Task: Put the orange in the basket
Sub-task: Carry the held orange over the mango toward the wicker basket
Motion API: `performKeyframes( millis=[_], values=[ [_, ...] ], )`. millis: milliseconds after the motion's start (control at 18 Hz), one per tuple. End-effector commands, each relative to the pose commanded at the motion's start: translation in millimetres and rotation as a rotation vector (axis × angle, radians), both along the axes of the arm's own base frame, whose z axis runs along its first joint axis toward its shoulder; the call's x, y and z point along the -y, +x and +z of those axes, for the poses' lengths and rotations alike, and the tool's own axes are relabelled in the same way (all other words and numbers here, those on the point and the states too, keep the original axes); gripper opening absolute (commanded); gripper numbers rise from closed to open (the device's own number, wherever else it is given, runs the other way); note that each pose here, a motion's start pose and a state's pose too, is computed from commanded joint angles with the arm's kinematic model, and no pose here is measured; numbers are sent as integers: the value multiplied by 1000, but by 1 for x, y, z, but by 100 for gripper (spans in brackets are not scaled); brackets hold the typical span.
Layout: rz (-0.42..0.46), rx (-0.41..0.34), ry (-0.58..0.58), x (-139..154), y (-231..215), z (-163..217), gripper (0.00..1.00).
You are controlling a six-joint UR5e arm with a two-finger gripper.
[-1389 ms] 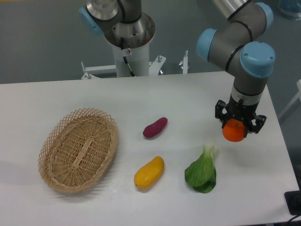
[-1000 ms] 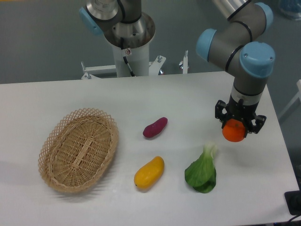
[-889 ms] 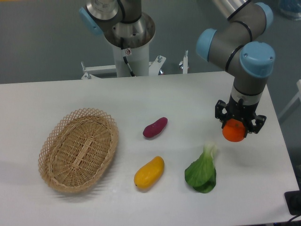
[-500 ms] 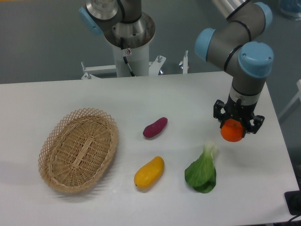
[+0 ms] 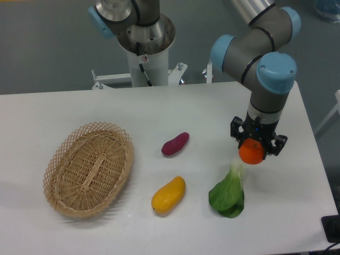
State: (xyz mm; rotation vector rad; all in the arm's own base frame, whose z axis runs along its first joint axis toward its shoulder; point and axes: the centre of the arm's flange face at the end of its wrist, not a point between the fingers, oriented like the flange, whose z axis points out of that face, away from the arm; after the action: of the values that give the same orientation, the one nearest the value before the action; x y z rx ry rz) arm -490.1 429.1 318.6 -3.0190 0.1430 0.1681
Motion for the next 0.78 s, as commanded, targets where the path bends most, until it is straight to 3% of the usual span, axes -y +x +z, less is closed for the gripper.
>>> performKeyframes(
  millis=[444, 778],
  values=[
    [30, 8, 22, -45, 44, -6, 60],
    [40, 31, 37, -94, 107, -12, 60]
  ],
)
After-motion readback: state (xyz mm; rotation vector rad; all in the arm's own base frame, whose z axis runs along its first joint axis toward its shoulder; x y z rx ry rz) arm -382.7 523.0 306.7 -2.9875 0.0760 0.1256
